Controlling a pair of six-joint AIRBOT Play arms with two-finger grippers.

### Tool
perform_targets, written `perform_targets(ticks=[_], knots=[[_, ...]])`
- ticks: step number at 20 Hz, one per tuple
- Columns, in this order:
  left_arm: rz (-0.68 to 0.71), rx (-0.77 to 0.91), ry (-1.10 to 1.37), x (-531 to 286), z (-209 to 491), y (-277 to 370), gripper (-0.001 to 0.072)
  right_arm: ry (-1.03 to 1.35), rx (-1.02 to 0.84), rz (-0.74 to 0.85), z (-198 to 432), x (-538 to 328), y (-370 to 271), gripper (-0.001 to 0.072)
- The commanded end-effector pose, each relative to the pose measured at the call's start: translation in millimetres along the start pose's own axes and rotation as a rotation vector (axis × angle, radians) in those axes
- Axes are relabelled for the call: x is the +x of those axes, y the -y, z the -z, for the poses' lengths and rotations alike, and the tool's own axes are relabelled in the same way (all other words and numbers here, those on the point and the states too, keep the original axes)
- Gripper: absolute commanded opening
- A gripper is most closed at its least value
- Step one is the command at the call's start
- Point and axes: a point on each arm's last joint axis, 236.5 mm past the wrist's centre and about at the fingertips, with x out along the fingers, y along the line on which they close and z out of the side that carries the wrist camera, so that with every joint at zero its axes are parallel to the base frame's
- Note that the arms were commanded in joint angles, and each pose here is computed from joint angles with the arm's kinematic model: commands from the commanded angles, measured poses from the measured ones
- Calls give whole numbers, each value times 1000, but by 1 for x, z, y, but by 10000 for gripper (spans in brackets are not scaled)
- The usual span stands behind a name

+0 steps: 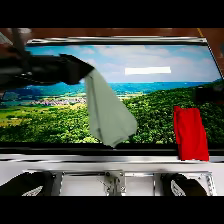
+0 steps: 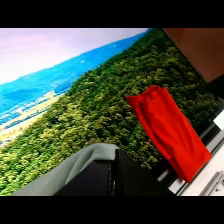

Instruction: Fold the shirts.

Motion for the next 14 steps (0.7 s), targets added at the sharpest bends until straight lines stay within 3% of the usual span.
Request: perform_targets(ticks=[1,6,7,9,12,13,14], knots=[[71,-1,-113,68,41,27,33,-30,2,16,15,-16,6,593],[28,-87,-410,180,153,-12,35,-62,25,-1,24,2,-1,593],[41,-141,-449,195,171,-15,98,-67,24,-15,26,12,-6,594],[66,-269,-514,214,198,-21,715,-74,29,-37,33,40,-16,594],[30,-342,-639,192,212,-63,716,-80,52,-65,46,78,-29,595],[23,-346,-682,175,212,-81,699,-81,54,-69,50,87,-32,594],[12,-358,-714,154,208,-103,632,-83,55,-70,53,93,-33,594]])
